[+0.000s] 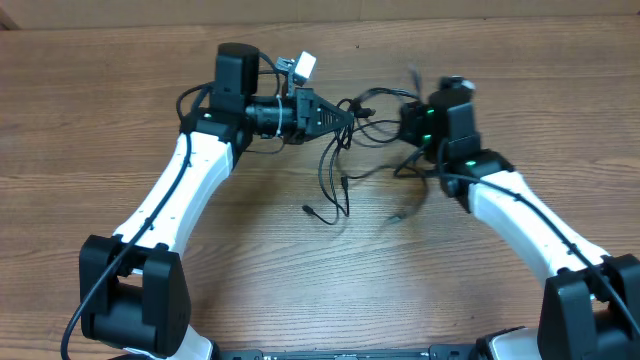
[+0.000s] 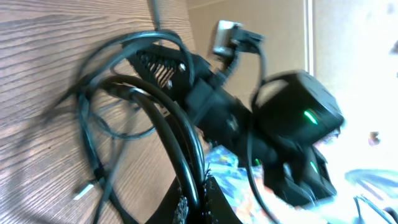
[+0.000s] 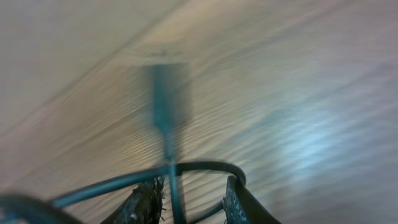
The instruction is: Untangle cables
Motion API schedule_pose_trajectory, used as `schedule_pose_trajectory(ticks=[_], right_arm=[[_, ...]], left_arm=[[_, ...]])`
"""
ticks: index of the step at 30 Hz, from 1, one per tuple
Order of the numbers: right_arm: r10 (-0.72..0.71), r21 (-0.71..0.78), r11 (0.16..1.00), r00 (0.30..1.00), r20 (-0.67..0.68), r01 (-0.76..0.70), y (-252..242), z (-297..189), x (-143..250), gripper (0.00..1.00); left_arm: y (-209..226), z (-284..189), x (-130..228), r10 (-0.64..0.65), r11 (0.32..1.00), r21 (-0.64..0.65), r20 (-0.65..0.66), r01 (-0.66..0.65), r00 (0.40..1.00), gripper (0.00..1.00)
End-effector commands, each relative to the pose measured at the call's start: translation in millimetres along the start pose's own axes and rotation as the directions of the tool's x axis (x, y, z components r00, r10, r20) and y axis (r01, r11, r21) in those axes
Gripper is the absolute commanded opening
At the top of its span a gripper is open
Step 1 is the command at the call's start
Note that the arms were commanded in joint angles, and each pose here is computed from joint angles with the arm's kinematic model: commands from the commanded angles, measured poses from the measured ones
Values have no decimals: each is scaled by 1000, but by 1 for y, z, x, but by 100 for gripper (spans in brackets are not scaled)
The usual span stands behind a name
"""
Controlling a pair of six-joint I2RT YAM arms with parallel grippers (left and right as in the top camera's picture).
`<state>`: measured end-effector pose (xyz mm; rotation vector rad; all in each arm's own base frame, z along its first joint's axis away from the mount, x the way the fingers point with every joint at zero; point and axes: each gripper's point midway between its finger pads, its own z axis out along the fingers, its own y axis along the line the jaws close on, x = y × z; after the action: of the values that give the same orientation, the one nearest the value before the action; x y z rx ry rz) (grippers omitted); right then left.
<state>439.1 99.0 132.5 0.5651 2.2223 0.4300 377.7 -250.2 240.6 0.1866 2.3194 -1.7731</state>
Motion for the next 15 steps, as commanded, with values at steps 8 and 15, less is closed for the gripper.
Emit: schedule_pose_trajectory(ticks=[8,15], right_arm=[[122,269,954,991,45,-130,-102,-10,-35,38],[57,382,920,994,93,-89,-144,-20,-58,48]], left_arm=[[-2,-58,-28,68,997,23,110,-71,992,4],[16,-76,-44,109,993,-67,191,-98,976,4]])
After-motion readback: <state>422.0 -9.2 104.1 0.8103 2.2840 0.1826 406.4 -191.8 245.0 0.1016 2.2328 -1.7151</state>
